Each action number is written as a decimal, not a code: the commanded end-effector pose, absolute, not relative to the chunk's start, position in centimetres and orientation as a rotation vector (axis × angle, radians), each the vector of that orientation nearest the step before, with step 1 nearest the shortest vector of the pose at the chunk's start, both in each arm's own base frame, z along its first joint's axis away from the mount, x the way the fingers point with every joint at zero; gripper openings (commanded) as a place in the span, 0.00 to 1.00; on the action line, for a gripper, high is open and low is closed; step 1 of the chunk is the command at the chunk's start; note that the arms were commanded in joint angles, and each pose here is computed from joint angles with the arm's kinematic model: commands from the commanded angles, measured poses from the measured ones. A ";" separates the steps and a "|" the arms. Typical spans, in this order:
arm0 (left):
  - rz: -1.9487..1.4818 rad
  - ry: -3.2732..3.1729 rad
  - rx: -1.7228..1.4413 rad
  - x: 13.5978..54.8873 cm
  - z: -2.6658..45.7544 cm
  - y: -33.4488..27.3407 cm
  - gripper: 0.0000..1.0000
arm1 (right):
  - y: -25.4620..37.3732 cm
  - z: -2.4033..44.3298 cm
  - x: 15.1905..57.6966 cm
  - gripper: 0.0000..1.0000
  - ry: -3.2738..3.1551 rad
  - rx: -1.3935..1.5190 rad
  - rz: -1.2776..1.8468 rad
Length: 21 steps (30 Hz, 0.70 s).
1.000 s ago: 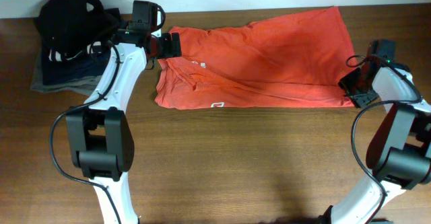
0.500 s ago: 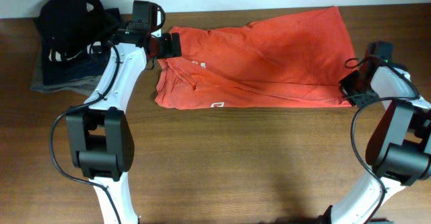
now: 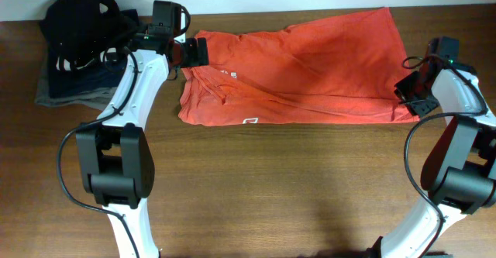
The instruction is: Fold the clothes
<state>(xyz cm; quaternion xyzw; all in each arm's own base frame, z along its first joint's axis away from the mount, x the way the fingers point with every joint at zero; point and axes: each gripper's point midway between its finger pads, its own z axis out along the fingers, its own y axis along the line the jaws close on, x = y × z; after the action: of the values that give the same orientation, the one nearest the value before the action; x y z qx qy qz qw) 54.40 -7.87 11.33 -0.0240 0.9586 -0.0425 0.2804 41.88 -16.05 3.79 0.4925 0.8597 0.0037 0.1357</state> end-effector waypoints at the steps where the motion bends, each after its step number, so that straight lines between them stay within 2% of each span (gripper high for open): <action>1: -0.113 2.529 -0.056 54.7 13.3 -8.0 0.99 | -16.4 4.0 42.0 0.39 2.478 1.434 -0.024; 13: -0.112 2.529 -0.056 54.7 13.3 -8.0 0.99 | -16.0 1.9 41.6 0.38 2.526 1.456 -0.022; 18: -0.112 2.529 -0.056 54.7 13.3 -8.0 0.99 | -16.0 1.9 41.6 0.32 2.526 1.456 -0.022; 21: -0.112 2.529 -0.056 54.7 13.3 -8.0 0.99 | -16.0 1.9 41.6 0.22 2.525 1.456 -0.022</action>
<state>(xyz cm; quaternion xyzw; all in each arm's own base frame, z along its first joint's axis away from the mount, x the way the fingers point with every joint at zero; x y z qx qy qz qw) 54.40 -7.87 11.33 -0.0240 0.9586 -0.0425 0.2804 41.23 -15.87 1.61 0.4939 0.8630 -0.0028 0.1067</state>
